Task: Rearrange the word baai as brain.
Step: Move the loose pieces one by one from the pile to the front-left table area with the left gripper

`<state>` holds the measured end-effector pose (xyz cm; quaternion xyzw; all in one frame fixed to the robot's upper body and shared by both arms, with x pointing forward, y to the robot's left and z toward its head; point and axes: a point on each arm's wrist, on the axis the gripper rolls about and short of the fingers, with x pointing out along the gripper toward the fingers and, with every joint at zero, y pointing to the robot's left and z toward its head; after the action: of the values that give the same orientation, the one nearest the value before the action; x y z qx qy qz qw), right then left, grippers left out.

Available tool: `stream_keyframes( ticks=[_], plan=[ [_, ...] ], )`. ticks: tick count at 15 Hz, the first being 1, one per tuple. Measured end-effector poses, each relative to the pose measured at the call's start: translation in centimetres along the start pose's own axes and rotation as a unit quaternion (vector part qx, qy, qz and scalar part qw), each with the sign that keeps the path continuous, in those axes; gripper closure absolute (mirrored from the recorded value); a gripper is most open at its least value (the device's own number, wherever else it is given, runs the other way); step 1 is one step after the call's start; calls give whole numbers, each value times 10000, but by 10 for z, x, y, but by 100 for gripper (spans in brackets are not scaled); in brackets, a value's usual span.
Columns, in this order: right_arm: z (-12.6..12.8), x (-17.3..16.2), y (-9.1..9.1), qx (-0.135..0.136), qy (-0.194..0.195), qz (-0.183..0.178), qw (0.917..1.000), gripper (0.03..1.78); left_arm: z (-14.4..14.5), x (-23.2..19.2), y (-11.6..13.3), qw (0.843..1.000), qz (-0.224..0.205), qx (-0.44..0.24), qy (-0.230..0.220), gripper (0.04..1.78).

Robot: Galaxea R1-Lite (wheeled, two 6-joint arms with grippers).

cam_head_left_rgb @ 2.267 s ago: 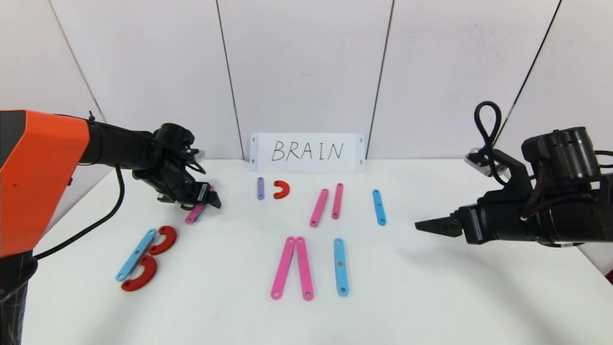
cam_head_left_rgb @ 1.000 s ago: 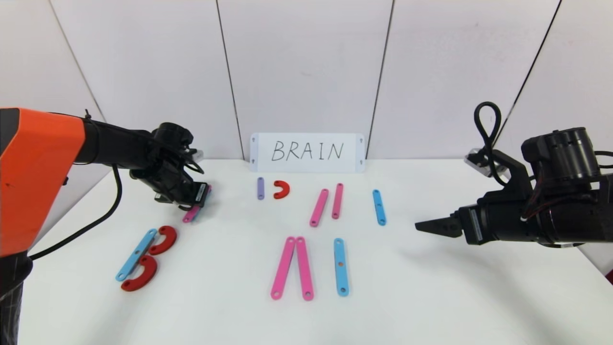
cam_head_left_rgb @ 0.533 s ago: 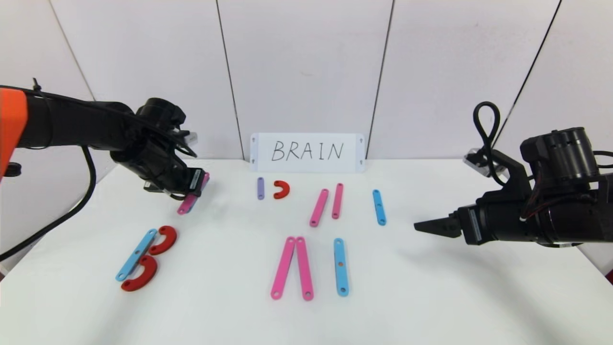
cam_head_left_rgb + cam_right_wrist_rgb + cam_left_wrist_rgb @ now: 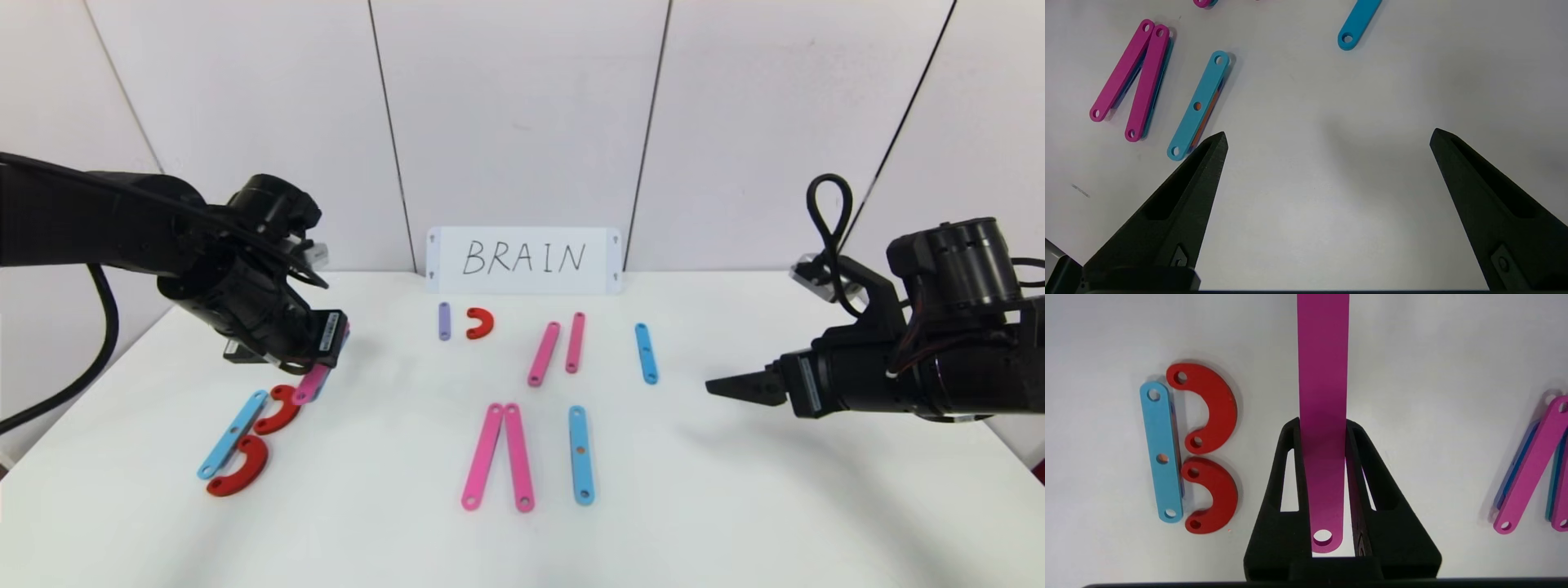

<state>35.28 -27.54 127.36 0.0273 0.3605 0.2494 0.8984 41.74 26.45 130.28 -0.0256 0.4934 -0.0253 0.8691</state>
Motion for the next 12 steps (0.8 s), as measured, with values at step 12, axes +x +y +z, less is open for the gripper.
stream_keyframes(
  ticks=[12],
  plan=[
    [-1,0,1,-10,10,12,10000,8,-68,36,-14,9994,54,110,333,152]
  ],
)
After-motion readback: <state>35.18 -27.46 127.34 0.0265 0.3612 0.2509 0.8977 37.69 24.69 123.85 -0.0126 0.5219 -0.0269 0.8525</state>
